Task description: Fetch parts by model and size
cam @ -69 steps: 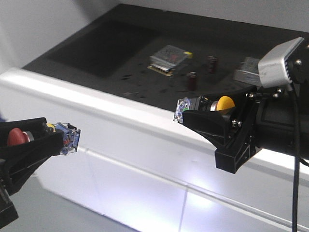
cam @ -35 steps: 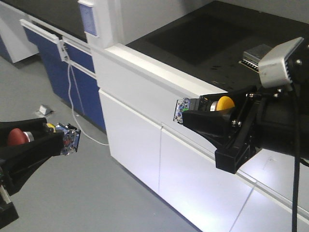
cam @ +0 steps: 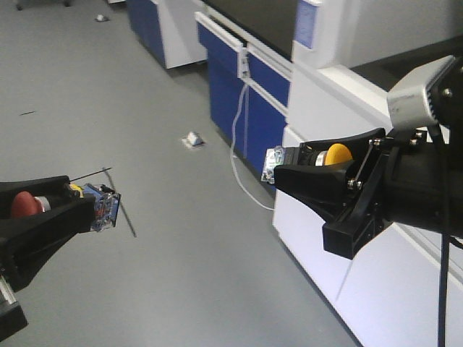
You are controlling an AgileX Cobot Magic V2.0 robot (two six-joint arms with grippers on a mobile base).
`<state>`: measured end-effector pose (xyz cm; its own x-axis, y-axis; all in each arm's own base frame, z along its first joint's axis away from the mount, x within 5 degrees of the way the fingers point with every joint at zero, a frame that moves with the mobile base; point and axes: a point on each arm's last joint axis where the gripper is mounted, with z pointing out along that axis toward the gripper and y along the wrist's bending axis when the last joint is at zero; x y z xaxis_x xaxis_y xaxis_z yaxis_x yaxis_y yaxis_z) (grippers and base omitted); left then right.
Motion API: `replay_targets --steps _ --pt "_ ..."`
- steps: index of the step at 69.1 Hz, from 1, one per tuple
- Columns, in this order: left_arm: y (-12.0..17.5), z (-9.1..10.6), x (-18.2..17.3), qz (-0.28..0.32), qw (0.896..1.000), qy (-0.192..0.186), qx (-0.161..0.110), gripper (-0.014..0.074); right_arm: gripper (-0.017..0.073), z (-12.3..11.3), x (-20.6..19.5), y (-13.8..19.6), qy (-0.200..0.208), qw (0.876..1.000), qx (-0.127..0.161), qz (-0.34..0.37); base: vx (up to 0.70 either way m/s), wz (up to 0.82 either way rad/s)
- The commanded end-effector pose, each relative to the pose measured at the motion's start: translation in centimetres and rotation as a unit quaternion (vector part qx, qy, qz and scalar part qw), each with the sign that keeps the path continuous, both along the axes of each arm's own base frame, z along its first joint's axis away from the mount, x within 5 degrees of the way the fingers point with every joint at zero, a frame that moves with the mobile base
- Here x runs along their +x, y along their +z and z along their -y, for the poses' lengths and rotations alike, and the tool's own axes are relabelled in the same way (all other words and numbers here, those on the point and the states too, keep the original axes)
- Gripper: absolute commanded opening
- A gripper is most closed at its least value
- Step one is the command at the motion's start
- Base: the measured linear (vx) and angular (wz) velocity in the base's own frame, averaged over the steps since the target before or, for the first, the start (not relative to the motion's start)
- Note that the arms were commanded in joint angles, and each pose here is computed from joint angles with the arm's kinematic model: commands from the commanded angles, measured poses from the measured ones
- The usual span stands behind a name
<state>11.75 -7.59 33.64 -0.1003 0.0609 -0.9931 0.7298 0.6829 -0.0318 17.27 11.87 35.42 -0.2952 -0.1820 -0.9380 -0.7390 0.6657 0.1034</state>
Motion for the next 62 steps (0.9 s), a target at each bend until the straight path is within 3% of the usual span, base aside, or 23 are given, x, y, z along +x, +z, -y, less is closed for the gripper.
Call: replay_targets --steps 1,32,62 --pt "1.5 0.0 0.0 0.012 0.999 0.0 -0.033 -0.0006 -0.0005 0.2 -0.1 1.4 -0.012 0.999 0.025 0.022 -0.01 0.84" --pt "1.5 0.2 -0.2 0.011 0.999 -0.014 -0.033 -0.0006 -0.0005 0.2 -0.1 1.4 -0.013 0.999 0.025 0.022 0.05 0.74" --pt "1.4 0.8 -1.0 0.005 0.997 -0.068 -0.032 -0.0006 -0.0005 0.2 -0.1 1.4 -0.011 0.999 0.024 0.021 0.2 0.3"
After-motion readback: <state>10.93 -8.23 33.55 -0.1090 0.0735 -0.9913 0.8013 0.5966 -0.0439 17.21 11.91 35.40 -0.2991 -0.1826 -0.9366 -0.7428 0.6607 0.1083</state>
